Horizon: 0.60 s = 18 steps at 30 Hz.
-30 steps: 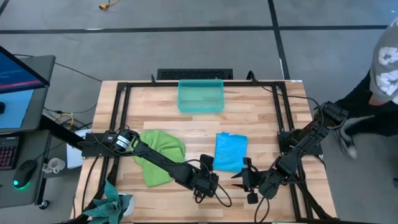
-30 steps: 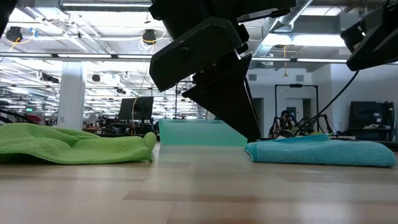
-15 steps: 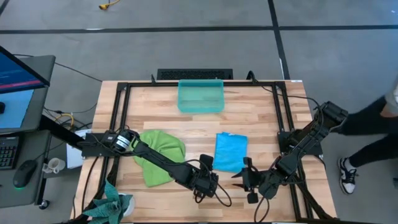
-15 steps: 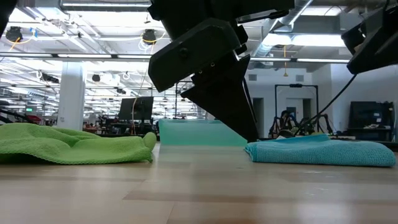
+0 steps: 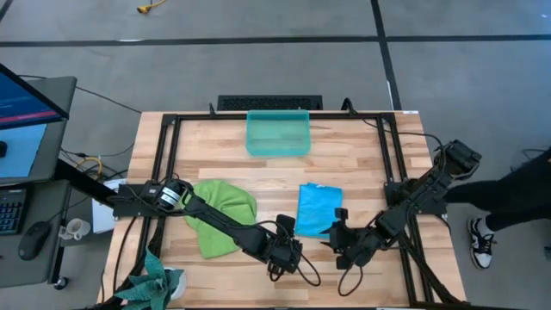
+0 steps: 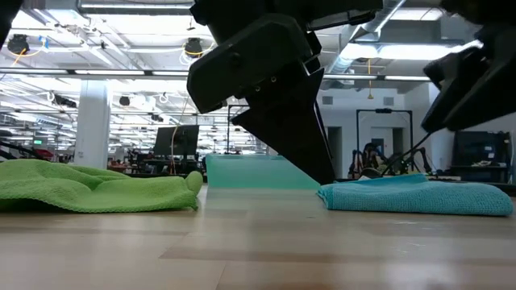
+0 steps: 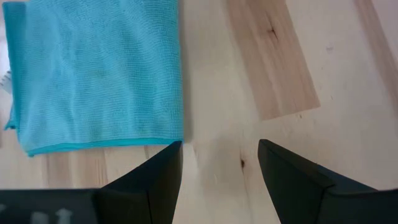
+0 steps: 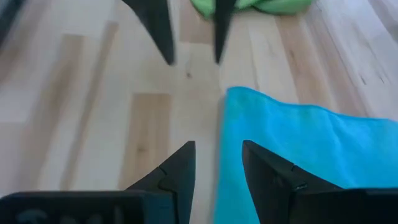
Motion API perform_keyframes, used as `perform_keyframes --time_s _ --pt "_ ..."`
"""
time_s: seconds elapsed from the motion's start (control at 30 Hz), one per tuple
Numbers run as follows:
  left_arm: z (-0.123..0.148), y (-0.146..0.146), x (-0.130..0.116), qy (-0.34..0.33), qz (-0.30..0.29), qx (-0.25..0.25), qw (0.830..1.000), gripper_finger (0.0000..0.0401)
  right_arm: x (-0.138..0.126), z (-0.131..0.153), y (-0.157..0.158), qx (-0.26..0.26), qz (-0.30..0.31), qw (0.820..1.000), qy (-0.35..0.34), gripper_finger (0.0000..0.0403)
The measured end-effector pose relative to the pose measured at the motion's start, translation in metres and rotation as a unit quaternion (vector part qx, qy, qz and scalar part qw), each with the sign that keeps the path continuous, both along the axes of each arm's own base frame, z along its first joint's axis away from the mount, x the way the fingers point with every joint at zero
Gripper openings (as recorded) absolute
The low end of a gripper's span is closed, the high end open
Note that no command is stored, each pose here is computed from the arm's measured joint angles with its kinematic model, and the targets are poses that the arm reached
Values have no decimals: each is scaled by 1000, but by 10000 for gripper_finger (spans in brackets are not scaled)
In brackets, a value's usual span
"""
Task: Roll microfiber towels into tight, uniform cylinder then place into a basket
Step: Roll the blue microfiber cloth
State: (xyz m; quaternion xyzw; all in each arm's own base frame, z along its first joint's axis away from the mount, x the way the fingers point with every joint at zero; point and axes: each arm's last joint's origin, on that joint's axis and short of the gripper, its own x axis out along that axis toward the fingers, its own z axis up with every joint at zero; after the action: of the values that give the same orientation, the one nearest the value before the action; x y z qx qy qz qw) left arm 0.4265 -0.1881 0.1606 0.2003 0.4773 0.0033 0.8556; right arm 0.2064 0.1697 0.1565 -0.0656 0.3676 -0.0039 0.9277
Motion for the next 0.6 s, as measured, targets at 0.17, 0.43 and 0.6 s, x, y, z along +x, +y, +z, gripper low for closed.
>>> perform_keyframes --time_s 0.17,0.43,0.6 --pt "0 0 0 0 0 0 1000 203 1 -1 -6 -28 0 999 22 159" --pt "0 0 0 0 0 0 1000 203 10 25 5 -64 36 997 30 188" --pt "0 0 0 0 1 -1 1000 203 5 30 15 -34 72 995 56 204"
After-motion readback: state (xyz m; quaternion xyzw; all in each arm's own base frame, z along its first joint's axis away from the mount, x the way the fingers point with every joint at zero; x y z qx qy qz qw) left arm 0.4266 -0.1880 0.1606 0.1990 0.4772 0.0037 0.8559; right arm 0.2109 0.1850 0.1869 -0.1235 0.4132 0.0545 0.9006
